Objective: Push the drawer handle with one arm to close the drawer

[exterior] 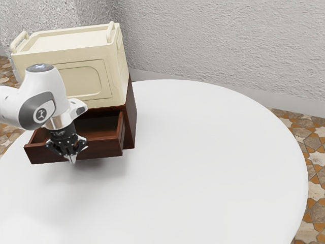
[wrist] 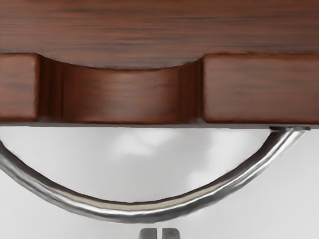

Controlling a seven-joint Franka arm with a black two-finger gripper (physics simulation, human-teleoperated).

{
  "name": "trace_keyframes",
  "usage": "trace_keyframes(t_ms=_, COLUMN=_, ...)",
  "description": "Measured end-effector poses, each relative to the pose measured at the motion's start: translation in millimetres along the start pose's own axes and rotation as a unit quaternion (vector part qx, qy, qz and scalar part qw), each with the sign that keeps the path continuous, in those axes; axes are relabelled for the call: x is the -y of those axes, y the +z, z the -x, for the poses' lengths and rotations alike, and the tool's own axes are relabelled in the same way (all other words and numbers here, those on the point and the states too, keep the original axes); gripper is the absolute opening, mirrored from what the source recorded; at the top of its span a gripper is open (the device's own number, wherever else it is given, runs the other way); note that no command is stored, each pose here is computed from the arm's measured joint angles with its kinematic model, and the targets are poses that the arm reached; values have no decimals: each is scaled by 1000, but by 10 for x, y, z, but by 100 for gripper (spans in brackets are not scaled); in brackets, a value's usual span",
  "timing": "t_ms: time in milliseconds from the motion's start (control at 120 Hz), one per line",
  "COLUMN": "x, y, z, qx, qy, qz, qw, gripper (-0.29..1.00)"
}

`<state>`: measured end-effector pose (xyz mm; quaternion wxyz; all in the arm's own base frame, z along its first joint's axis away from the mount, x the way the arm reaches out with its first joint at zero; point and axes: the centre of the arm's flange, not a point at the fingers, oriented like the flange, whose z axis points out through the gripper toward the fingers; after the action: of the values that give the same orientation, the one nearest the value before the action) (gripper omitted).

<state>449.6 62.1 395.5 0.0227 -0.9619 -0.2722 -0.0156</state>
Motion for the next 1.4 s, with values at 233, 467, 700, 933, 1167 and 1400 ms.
trace_keyframes(t_ms=233, x=-2, y=21, z=-158, qx=-4, qy=-3, qz=0, qw=1000, gripper=-8)
trace_keyframes(t_ms=467, x=23, y=25, z=-323, qx=-10, qy=-7, qz=2, qw=1000, gripper=-8)
trace_keyframes(t_ms=700, x=7, y=25, z=-487, qx=-20, qy=-7, qz=5, qw=1000, gripper=-8)
trace_keyframes(t_ms=933, x=126, y=25, z=-678, qx=-25, qy=-19, qz=6, qw=999, gripper=-8)
trace_keyframes(t_ms=1167, x=83, y=20, z=-803, qx=-32, qy=-13, qz=6, qw=999, gripper=-8)
trace_keyframes(t_ms=1400, x=56, y=12, z=-922, qx=-42, qy=-9, qz=7, qw=999, gripper=-8)
